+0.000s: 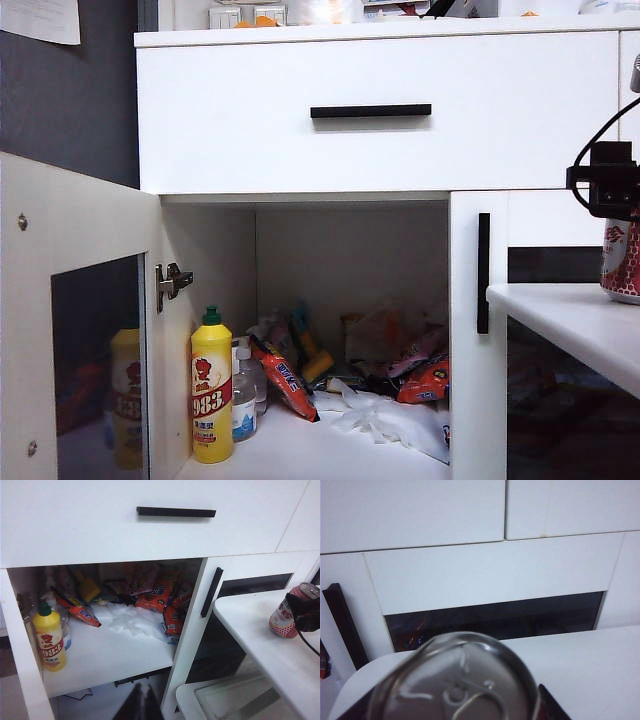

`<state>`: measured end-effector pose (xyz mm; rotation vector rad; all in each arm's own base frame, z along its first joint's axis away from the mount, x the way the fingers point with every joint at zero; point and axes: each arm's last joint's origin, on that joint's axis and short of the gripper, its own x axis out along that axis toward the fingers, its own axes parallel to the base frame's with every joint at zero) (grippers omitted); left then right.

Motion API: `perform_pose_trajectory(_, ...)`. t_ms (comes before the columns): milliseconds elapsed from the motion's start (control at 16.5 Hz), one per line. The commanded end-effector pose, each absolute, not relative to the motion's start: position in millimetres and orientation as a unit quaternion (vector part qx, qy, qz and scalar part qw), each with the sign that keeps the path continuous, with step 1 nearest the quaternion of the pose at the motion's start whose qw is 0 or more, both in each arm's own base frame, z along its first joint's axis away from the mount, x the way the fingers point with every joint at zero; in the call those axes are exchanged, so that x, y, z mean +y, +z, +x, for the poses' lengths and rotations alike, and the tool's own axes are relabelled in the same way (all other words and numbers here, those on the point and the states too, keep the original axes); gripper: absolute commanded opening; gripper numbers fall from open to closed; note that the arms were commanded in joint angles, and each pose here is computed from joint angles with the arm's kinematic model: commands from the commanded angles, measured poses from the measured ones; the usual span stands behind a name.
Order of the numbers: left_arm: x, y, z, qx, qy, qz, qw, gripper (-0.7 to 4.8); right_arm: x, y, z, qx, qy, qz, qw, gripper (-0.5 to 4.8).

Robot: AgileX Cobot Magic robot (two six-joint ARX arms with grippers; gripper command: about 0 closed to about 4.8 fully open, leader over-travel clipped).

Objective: Open the left door of the white cabinet, pick up a can of beverage from the table on the right, place it inside the cabinet, and finally close the cabinet door.

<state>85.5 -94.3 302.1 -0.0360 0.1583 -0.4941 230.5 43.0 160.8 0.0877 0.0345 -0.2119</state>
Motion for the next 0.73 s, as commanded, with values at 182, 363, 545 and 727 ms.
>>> perform_pose_trajectory(182,-94,304,85,0.074,-0.243,-0.019,0.967,-0.05,58,189,230,-0.035,0.021,0.059,0.997,1.48)
perform_pose_trajectory(363,-94,304,85,0.074,-0.243,-0.019,0.967,-0.05,86,235,240,-0.067,0.109,0.068,0.989,1.48)
perform_pose_trajectory(545,-94,304,85,0.074,-0.244,-0.019,0.967,-0.05,116,265,259,-0.035,0.186,0.059,0.980,1.48)
perform_pose_trajectory(727,-94,304,85,0.074,-0.244,-0.019,0.967,-0.05,134,252,282,-0.011,0.225,0.051,0.973,1.48)
